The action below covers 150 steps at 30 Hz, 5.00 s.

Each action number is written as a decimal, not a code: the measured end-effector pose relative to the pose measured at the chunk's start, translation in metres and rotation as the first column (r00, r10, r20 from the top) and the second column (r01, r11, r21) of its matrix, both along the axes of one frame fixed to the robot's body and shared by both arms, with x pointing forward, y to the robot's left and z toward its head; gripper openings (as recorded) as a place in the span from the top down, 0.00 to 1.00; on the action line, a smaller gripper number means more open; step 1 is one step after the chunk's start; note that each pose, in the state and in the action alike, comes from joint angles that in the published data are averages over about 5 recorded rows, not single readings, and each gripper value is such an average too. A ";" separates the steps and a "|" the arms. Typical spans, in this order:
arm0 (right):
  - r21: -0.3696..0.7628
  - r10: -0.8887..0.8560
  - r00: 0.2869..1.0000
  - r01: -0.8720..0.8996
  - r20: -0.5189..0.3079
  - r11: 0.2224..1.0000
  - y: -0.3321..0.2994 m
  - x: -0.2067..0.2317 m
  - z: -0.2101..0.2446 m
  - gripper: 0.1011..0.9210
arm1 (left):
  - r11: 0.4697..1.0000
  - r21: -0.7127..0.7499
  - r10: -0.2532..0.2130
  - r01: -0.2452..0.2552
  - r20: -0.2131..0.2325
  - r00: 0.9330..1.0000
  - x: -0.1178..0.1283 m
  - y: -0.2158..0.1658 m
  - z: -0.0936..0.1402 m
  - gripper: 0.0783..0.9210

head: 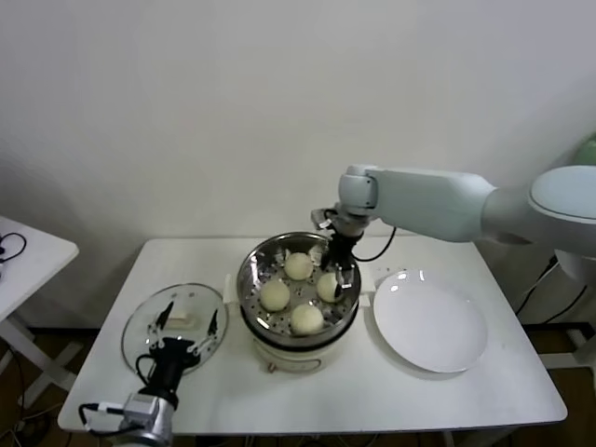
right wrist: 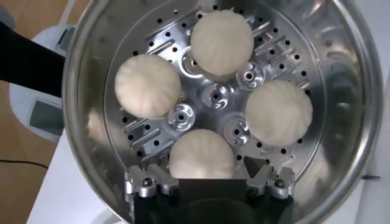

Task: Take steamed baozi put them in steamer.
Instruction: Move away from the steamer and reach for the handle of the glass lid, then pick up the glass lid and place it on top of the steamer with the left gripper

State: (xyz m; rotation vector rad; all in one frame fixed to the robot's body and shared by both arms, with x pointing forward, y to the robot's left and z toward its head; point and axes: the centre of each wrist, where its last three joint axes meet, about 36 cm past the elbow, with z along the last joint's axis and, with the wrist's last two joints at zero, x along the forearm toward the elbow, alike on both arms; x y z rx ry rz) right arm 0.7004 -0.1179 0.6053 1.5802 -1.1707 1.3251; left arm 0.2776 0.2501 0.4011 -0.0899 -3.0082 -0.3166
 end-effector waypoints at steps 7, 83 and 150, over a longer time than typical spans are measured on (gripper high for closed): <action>0.048 0.013 1.000 -0.014 0.027 0.999 -0.015 -0.006 0.036 0.12 | 1.000 0.015 -0.009 0.009 -0.022 1.000 0.001 0.007 -0.001 0.12; 0.983 -0.980 0.191 0.185 -0.054 -0.018 -0.354 -0.260 -0.206 0.12 | 0.288 0.955 0.273 0.065 -0.147 0.951 0.080 0.015 -0.101 0.12; 0.977 -0.982 0.165 0.206 -0.087 -0.053 -0.355 -0.275 -0.225 0.12 | 0.212 0.967 0.181 0.142 -0.182 0.967 0.129 0.061 -0.134 0.89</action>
